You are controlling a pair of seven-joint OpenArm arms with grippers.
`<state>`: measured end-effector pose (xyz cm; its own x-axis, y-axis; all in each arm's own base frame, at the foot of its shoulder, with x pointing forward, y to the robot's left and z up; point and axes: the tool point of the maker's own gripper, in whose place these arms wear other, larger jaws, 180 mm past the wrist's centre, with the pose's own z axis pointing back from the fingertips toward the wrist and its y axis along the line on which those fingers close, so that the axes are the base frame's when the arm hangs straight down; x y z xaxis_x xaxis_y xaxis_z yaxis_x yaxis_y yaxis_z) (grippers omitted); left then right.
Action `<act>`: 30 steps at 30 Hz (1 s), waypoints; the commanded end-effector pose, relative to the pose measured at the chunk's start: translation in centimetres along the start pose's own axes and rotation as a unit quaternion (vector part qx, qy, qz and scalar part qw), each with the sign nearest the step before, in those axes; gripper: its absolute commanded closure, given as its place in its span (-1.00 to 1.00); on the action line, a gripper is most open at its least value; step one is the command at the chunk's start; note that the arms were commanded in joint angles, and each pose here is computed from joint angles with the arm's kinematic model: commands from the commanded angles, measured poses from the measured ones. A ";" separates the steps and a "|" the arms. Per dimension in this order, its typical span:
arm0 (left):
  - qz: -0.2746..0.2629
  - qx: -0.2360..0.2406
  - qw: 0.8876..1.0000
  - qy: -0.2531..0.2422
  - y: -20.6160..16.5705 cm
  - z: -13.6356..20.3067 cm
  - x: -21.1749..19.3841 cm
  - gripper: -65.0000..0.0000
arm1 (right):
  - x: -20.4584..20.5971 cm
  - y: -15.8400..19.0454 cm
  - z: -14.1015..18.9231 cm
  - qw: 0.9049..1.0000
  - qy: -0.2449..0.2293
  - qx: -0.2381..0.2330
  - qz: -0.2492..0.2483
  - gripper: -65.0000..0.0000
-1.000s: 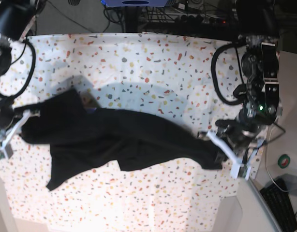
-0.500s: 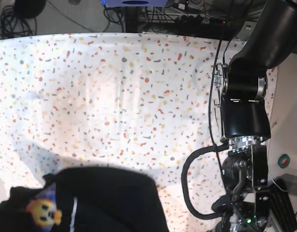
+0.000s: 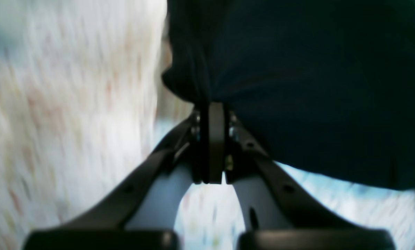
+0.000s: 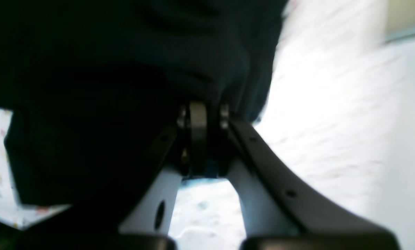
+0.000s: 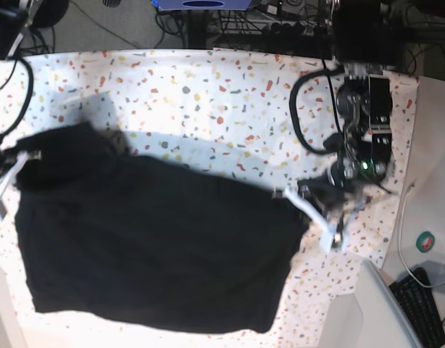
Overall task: Layout the t-shirt on the table in an organized manner, then fold the t-shirt properly
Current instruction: 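Lift the shirt with both grippers and lay it flat on the cloth, then regrasp the shirt's collar-side corners with both grippers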
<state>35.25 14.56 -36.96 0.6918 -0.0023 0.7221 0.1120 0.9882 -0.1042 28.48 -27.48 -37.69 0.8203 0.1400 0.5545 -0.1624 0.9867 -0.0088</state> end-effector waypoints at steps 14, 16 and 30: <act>0.019 -0.002 0.998 0.065 0.9 -2.9 -8.2 1.00 | -5.9 -0.4 -4.3 0.994 0.052 0.040 -0.086 1.00; 0.015 0.003 0.997 0.071 1.3 -2.5 -9.0 1.00 | -6.2 -0.3 -4.3 0.994 0.054 0.041 -0.087 1.00; 0.061 0.161 0.985 -0.026 12.2 10.4 -7.9 -0.01 | -7.0 1.7 1.5 0.999 0.031 0.003 0.000 0.02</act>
<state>22.44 28.90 -38.04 0.6862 0.1300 0.7157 -0.2293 0.9724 0.0432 20.77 -26.42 -41.33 0.8731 0.1357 0.4683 -0.1607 0.9869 0.0137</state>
